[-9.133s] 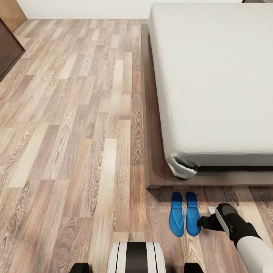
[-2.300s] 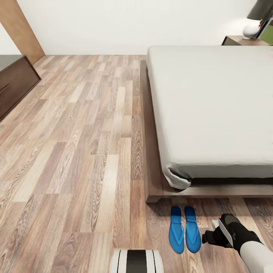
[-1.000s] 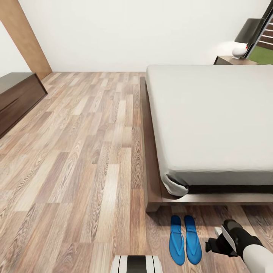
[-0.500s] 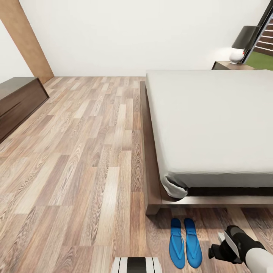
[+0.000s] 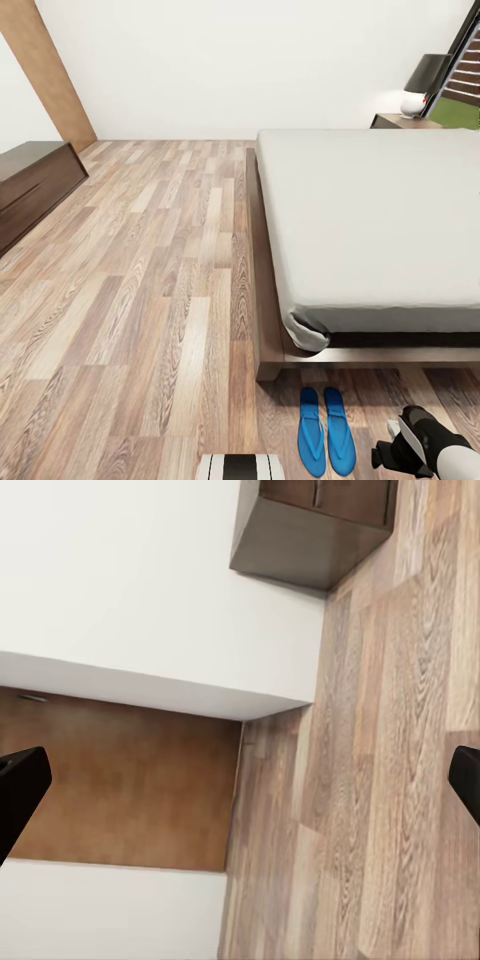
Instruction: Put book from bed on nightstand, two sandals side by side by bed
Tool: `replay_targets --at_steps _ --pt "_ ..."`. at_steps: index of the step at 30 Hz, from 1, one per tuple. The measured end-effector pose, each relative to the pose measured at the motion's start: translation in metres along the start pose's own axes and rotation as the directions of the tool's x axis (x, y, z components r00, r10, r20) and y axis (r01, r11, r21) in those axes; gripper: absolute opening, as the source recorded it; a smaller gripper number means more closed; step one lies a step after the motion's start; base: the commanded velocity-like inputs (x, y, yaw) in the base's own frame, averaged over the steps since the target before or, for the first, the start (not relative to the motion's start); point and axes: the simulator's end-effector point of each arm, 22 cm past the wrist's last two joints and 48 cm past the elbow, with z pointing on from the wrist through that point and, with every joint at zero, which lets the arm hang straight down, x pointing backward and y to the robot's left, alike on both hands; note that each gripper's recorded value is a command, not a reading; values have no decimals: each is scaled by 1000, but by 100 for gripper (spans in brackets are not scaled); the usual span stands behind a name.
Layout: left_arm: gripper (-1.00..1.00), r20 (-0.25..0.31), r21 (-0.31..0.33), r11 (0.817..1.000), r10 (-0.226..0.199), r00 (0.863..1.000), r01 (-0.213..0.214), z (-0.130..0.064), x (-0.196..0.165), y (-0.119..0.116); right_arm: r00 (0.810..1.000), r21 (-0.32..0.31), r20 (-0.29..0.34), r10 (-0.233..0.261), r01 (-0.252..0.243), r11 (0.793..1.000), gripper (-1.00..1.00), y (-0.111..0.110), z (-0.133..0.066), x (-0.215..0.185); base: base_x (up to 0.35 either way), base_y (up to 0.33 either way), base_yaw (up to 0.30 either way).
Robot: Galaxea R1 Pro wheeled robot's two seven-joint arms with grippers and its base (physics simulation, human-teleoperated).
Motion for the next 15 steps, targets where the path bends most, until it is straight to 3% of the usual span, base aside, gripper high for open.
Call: replay_targets --at_steps 5,15 --pt "100 4 -4 1000 -10 1000 10 -1 -2 6 1000 6 1 -5 5 1000 100 -3 -2 4 0 0 0" --pt "100 -5 -17 1000 -24 1000 24 -2 3 19 998 66 3 -66 66 996 100 -16 -8 8 0 0 0"
